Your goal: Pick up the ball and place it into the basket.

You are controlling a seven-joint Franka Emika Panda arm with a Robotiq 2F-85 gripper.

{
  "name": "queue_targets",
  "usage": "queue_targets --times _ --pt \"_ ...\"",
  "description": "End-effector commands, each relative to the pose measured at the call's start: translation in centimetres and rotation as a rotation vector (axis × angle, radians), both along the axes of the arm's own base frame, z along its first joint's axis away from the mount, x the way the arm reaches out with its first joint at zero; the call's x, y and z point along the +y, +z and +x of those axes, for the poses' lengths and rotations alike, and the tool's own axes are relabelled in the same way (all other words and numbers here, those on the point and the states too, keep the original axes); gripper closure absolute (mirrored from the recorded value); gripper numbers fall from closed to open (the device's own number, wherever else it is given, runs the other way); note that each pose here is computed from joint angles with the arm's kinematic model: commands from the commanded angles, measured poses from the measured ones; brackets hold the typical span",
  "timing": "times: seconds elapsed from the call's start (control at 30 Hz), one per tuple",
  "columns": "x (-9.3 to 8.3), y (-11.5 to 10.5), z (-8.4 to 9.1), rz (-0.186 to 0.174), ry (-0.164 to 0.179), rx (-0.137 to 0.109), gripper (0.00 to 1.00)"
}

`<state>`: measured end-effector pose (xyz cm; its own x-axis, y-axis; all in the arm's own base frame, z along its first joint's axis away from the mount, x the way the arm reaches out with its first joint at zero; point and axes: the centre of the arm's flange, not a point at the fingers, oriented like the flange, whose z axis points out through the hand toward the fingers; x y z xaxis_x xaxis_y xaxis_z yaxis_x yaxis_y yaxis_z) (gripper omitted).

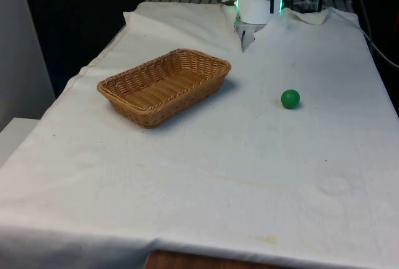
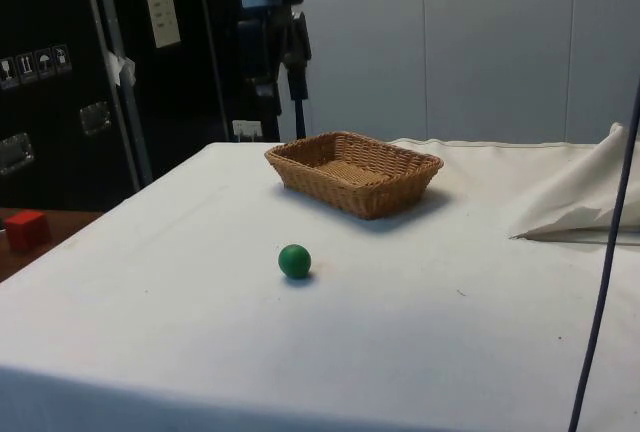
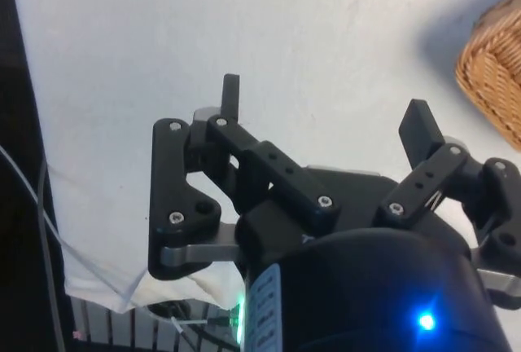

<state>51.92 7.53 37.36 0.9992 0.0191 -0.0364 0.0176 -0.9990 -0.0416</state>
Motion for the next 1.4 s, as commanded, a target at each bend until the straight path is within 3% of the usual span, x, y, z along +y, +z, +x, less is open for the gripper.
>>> queue_targets --times 0.0,0.73,0.97,1.0,1.03,1.37 --pt "0.2 -0.7 0.1 0.003 -0.011 -0.004 0.00" --pt "2.1 -8.0 0.9 -0.022 -0.036 0.030 0.00" --pt "1.8 -11.1 0.7 -0.027 -0.041 0.017 0.00" --pt "2.2 -11.0 0.9 -0.033 -0.040 0.030 0.00" --pt "1.6 -11.3 0.6 -0.027 -0.041 0.014 0.00" --pt "1.3 -14.5 0.2 -0.030 -0.038 -0.011 0.00"
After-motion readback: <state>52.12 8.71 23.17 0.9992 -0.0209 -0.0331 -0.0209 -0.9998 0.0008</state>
